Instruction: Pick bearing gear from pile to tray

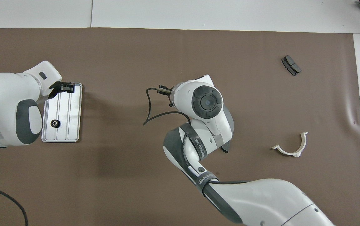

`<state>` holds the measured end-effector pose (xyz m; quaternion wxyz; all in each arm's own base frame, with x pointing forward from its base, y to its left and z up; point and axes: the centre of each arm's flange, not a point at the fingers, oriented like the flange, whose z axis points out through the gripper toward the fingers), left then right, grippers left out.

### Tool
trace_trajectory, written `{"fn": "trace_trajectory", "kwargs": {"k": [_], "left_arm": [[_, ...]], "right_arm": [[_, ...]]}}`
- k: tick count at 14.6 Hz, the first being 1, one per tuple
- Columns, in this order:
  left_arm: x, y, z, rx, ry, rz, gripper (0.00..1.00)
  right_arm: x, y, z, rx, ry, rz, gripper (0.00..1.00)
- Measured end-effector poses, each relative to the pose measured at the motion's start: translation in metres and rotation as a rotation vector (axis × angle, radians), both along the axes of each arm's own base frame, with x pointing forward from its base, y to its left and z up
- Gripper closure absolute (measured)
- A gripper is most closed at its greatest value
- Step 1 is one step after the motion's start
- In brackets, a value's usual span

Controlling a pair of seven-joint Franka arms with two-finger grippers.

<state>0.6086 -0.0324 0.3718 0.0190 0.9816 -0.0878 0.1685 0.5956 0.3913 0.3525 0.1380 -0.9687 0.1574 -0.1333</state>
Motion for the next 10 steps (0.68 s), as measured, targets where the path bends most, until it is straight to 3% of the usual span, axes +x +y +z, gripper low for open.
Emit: {"fn": "trace_trajectory", "kwargs": {"k": [6,10], "left_arm": [[-0.014,0.033,-0.027,0.006,-0.015,0.059,0.66],[-0.018,0.051,-0.046,0.009,0.001,0.091,0.66]], "right_arm": [[-0.013,0.033,-0.043,-0.006,-0.026,0.003,0.74],[-0.005,0.023,-0.041,-0.045,-0.059,0.016,0.32]]}}
